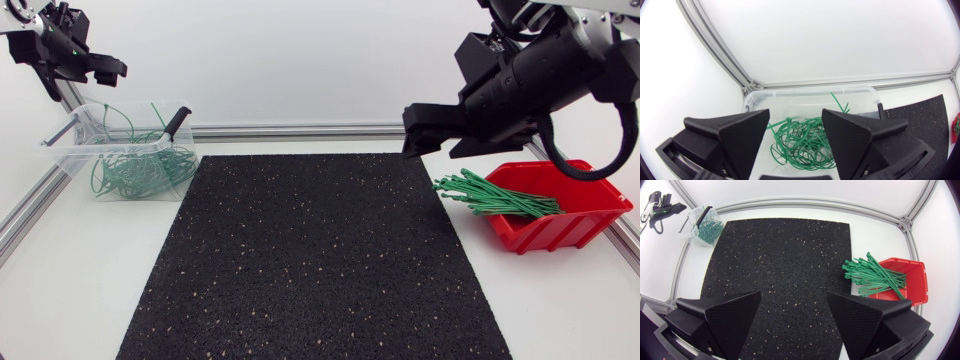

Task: Take a green cable tie from the red box, thread the tail through the head to close it, then place it in the transparent bin on the left.

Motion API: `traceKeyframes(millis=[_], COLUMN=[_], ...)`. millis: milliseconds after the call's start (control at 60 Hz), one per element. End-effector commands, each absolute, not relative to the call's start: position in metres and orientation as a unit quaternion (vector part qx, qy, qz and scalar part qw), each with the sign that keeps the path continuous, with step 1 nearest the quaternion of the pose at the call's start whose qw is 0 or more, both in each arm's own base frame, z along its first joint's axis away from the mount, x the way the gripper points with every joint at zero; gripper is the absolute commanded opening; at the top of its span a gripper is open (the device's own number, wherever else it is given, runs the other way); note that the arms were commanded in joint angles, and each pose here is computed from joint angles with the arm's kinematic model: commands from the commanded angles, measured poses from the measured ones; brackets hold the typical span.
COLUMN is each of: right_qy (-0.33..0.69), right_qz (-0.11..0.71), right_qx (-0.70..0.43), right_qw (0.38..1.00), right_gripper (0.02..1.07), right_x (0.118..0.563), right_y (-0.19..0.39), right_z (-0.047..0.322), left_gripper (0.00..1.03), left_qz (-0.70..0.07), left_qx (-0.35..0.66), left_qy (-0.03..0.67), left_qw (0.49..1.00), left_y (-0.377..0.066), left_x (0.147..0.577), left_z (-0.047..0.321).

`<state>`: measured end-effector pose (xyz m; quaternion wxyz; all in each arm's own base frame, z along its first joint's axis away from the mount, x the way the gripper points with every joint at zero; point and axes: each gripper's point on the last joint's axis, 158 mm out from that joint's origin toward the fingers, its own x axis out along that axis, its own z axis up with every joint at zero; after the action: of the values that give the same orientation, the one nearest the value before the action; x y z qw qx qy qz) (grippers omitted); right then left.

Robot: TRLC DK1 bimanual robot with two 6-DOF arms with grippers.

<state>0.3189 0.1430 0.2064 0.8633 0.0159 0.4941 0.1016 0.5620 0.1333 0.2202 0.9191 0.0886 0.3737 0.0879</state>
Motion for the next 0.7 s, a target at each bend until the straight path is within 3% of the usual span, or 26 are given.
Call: traceKeyframes(millis=[0, 167, 400, 683], right_qy=[0.492, 0.486, 0.469, 0.443], right_qz=[0.102, 0.101, 0.069, 0.019], right_qx=[0.013, 0.019, 0.028, 0.029], right_qw=[0.865, 0.868, 0.88, 0.896], right_gripper=[0.99, 0.99, 0.99, 0.99], right_x=[0.316, 0.315, 0.323, 0.321], right_y=[0.139, 0.138, 0.104, 0.044], right_z=[0.206, 0.211, 0.221, 0.223], left_gripper=[1.0, 1.0, 1.0, 1.0], left_qz=[0.093, 0.088, 0.07, 0.045], left_qx=[0.082, 0.084, 0.076, 0.092], left_qy=[0.385, 0.396, 0.431, 0.379], left_qw=[0.914, 0.91, 0.897, 0.92], left_y=[0.133, 0.127, 0.098, 0.056], left_x=[0.557, 0.545, 0.496, 0.45], left_z=[0.215, 0.22, 0.235, 0.254])
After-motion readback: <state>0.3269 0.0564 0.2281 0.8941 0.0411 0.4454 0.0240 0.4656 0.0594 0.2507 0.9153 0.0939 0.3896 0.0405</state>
